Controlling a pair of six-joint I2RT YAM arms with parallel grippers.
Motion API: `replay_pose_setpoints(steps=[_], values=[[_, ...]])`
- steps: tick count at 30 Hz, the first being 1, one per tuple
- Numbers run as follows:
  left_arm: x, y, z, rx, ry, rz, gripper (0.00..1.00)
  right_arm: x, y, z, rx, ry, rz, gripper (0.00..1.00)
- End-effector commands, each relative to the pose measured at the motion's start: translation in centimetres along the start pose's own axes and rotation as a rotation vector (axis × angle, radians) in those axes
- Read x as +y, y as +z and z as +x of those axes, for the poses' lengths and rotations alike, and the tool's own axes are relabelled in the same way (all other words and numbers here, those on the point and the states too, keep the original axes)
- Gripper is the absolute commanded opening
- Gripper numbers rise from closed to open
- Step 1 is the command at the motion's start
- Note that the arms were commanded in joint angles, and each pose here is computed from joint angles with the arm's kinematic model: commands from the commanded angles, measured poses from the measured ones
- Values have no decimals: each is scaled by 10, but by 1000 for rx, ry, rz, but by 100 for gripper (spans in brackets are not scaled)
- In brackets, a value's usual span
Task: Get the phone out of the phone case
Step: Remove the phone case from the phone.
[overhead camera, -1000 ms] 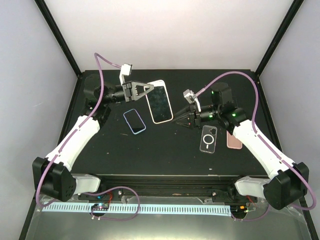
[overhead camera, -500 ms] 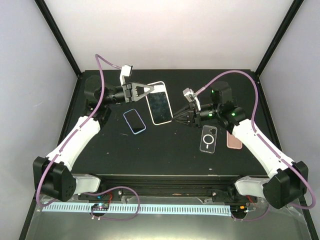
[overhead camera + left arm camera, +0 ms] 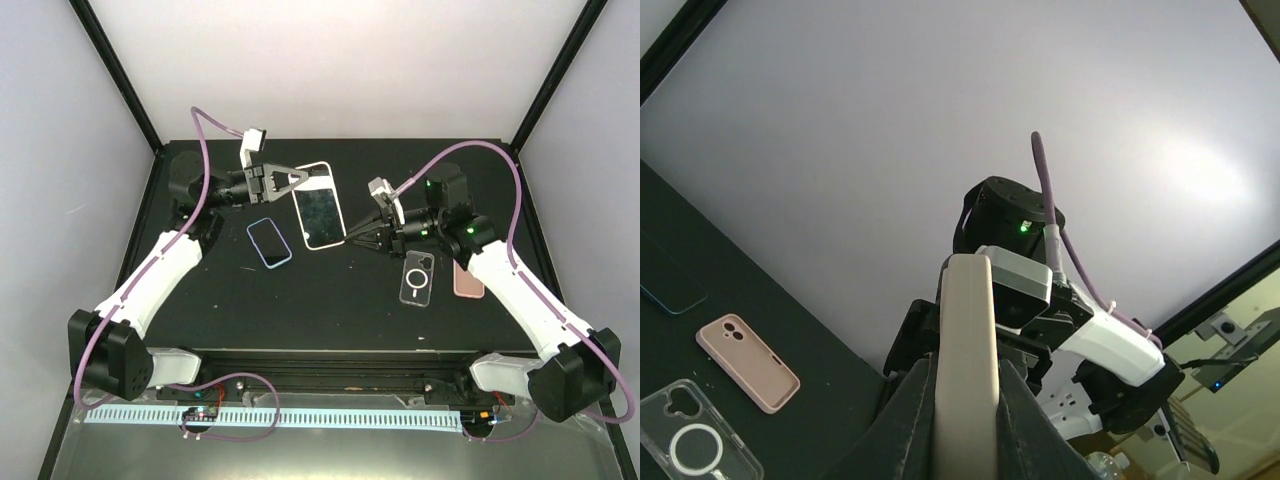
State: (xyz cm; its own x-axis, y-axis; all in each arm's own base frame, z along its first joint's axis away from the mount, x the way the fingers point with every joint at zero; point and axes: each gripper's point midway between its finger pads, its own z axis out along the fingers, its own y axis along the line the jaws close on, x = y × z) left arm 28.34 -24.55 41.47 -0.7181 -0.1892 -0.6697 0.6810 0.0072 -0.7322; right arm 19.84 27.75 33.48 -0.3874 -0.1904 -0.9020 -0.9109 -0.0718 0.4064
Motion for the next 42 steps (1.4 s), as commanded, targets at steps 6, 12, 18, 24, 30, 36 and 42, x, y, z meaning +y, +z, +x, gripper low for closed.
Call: replay_pose_setpoints(steps=[6,12,18,24,30,36,42], values=[[-2,0,-4,-34,-61,38,2,-3,-1,-18,-9,-221,74,2],[-18,3,0,-20,-57,83,2,-26,2,-16,7,-224,138,1],[-31,3,-6,-11,31,90,2,-24,5,-9,24,-179,95,10],[-24,0,-14,-24,86,46,2,9,0,-3,16,-146,-4,29],[-20,2,-16,-25,90,36,2,21,-3,0,-6,-100,-35,37],[-21,5,-12,-13,92,38,2,13,2,-6,-16,-65,-17,37],[-26,5,-12,-11,96,48,2,-1,9,3,6,-22,10,38]])
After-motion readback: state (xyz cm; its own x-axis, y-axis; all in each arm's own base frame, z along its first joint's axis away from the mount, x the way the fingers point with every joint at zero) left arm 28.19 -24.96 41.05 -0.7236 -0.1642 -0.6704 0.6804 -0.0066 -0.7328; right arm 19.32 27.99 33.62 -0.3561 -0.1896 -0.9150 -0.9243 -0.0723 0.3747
